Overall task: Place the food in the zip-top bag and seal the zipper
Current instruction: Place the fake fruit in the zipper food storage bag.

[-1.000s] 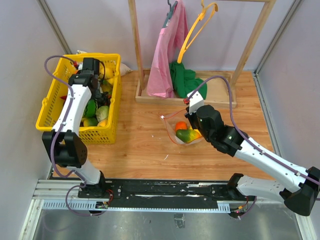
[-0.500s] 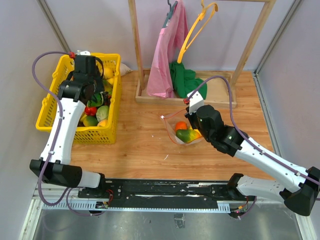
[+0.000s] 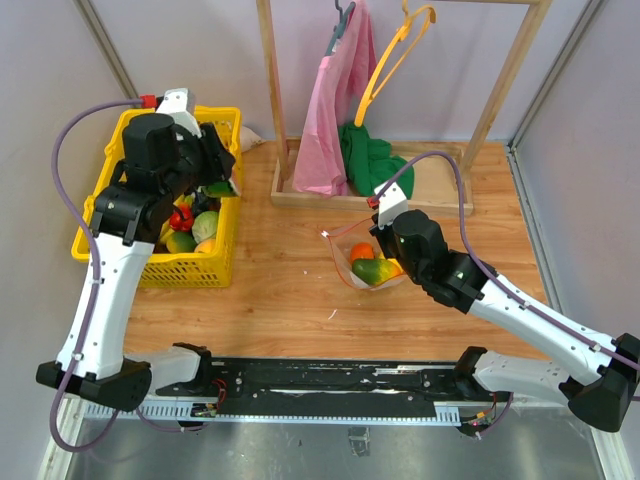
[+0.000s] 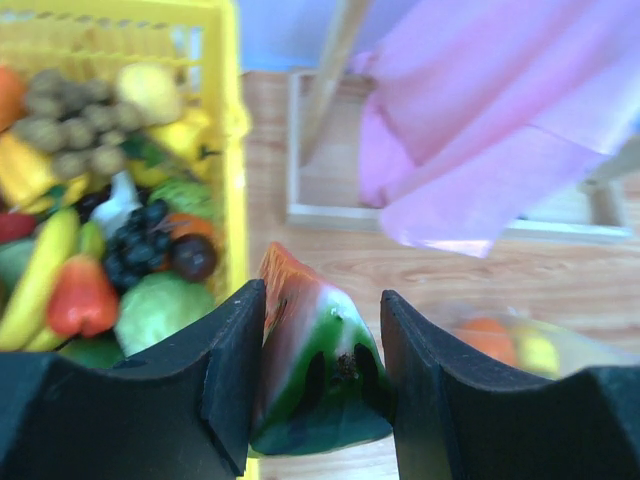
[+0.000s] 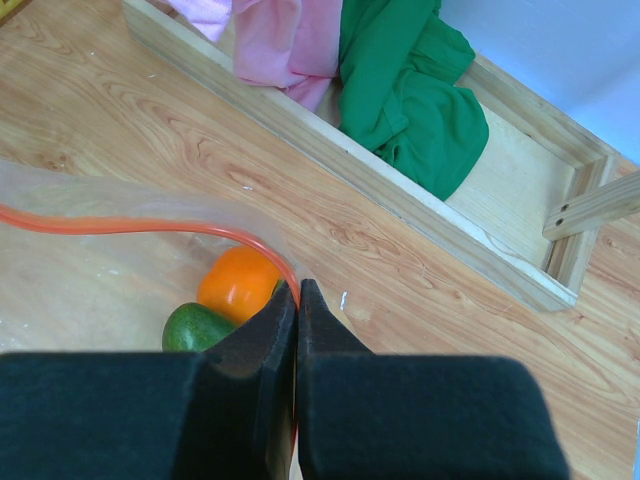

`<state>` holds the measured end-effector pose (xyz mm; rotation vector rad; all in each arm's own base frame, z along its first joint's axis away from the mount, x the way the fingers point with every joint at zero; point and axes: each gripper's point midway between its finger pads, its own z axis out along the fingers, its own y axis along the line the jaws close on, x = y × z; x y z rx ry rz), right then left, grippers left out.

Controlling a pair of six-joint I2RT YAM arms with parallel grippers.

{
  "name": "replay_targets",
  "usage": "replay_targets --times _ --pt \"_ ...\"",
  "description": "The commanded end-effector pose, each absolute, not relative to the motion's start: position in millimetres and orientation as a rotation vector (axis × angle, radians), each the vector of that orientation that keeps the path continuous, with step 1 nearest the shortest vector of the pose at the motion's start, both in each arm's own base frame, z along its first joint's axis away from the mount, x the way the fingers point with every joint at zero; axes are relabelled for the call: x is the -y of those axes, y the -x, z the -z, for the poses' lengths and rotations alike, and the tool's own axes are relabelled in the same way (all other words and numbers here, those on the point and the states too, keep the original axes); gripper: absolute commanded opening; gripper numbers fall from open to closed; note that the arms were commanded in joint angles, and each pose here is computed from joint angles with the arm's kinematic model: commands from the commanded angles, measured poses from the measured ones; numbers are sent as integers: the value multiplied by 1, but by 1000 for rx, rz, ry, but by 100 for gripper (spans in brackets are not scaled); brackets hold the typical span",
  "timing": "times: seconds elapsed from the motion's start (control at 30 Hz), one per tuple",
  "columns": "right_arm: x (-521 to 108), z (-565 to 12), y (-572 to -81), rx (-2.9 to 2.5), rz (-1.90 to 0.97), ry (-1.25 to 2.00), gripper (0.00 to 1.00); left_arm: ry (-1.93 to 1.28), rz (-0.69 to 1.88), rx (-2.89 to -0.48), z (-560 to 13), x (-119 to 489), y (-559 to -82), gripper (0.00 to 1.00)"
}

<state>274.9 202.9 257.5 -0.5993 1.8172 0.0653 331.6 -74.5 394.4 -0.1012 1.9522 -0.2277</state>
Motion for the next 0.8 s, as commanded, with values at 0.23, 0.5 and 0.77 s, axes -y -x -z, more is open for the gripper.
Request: replay_targets --times 0.23,0.5,0.77 --pt "-203 -273 -278 -1798 -105 526 1 -173 777 -1813 -423 182 -289 0" --pt "-205 -272 -278 -1803 -118 511 1 -252 989 -1809 -409 240 -265 0" --pt "-203 -269 -280 -1814 -104 490 1 -357 1111 -1844 -396 290 -238 0"
